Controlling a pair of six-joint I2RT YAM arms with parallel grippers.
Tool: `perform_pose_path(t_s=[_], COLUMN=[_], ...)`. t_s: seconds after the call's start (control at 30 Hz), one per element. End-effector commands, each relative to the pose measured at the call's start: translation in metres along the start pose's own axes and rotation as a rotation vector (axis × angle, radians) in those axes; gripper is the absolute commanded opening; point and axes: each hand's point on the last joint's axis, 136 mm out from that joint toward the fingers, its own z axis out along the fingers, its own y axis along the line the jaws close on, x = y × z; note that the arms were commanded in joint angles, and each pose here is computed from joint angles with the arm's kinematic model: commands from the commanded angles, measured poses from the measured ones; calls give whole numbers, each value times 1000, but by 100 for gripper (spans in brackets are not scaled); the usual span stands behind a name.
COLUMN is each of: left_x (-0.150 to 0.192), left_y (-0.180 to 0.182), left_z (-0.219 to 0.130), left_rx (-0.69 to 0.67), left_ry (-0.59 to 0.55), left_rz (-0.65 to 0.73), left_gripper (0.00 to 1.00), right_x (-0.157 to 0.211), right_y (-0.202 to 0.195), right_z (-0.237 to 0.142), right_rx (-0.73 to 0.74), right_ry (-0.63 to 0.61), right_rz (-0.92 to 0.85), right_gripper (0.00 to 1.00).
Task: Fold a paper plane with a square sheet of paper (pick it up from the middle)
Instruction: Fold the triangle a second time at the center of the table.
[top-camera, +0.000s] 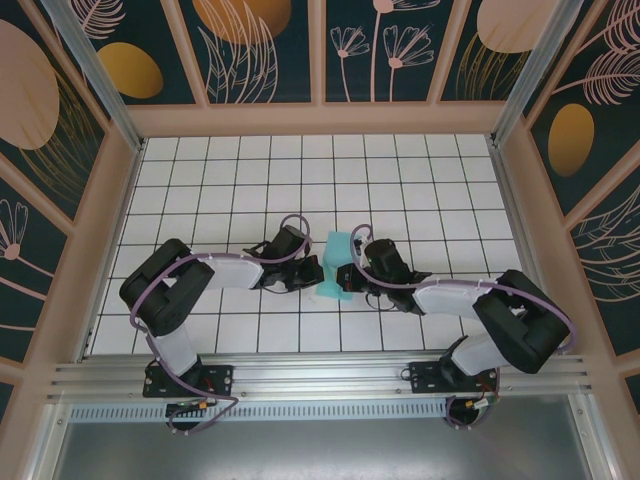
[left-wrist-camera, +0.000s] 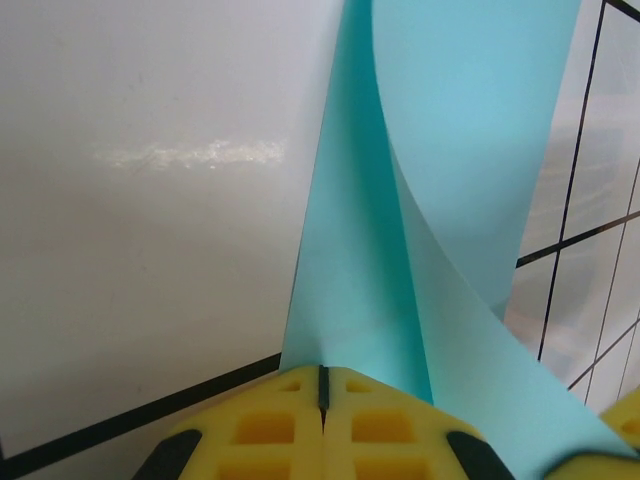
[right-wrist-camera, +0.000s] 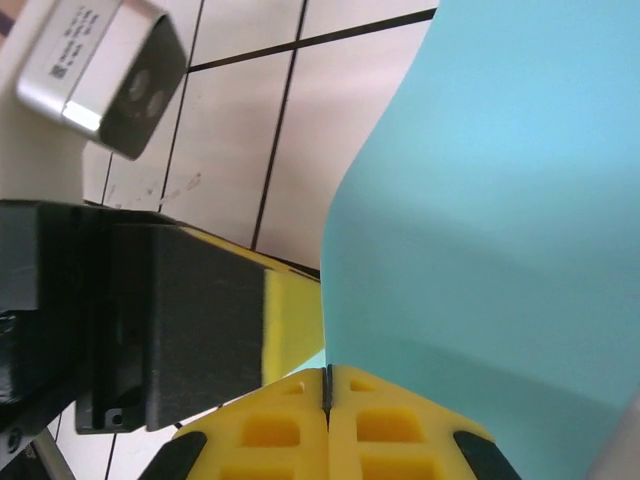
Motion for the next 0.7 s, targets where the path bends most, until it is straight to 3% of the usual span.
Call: perform_pose_path(t_s=[0.0,0.67], left_x=[5,6], left_y=[15,27], left_z=[6,7], left_rx=[-69,-135], left_ry=[21,26], left_rz=[12,33], left_gripper=[5,4], right_x=[1,-11], right_y=[-5,-42], right_z=[-3,7], right_rx=[3,159], right_ry=[44,132], right_rz=[-18,-172], right_gripper=[0,0])
